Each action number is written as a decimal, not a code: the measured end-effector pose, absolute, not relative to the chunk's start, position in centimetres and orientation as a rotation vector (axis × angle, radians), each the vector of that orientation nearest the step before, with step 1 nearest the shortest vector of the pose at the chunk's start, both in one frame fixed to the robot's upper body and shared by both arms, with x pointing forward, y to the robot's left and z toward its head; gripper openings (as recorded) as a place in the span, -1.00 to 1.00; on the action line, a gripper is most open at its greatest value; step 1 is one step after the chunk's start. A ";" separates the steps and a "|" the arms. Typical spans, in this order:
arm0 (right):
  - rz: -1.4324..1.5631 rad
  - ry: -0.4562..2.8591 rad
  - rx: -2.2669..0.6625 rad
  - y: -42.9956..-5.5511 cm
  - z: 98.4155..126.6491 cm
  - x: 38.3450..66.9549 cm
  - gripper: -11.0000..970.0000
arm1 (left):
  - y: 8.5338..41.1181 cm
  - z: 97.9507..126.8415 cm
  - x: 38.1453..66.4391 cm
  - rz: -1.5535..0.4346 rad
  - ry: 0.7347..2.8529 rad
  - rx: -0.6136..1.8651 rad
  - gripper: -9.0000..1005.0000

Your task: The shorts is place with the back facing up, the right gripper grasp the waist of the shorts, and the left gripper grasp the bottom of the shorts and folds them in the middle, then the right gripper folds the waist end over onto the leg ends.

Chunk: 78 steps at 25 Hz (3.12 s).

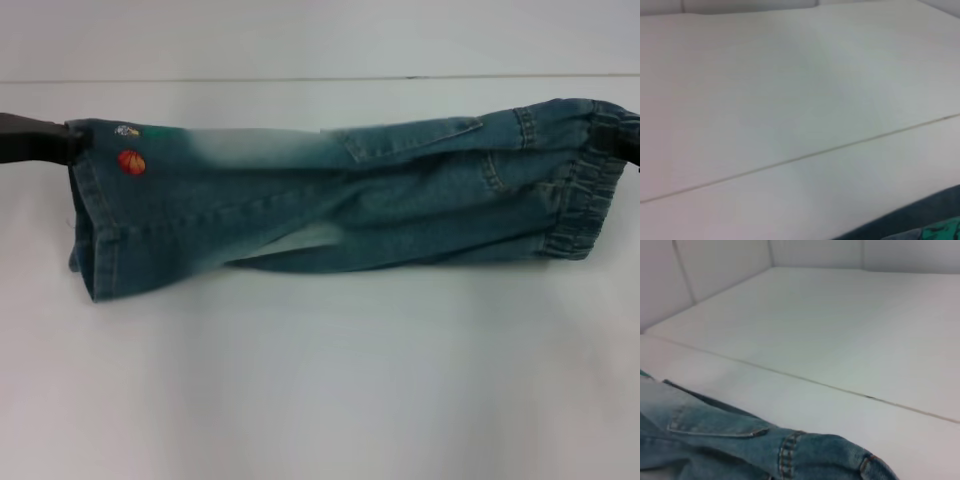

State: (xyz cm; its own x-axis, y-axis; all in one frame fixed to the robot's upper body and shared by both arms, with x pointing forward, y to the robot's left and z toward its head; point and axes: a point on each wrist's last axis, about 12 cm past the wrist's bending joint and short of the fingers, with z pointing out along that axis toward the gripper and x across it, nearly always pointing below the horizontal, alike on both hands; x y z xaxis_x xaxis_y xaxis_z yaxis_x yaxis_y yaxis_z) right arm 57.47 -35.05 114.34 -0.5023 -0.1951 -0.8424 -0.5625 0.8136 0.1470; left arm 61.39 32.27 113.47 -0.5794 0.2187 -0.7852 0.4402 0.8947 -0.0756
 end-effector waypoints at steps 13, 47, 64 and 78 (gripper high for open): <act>0.412 2.113 -0.534 -34.2 112.0 59.3 -0.86 | 29.7 112.5 62.7 -0.241 2.175 0.506 -0.98; 0.302 2.154 -0.565 -33.6 110.8 60.9 0.60 | 27.2 112.4 63.9 -0.225 2.223 0.680 0.18; 0.388 1.967 -0.566 -35.5 111.6 56.9 0.89 | 27.5 114.1 59.8 -0.614 1.908 0.597 0.80; 0.484 1.766 -0.536 -37.8 107.7 49.0 0.89 | 24.5 107.9 56.9 -0.794 1.691 0.586 0.80</act>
State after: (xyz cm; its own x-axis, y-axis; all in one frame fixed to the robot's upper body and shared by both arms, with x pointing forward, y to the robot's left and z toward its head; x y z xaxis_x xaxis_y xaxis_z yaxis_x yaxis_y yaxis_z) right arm 49.04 -37.80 107.69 -0.2261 -0.1071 -0.9682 -0.5856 0.8093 0.0472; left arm 56.85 24.47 107.92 -0.2539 -0.0194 -0.9670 0.7316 0.6502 -0.2051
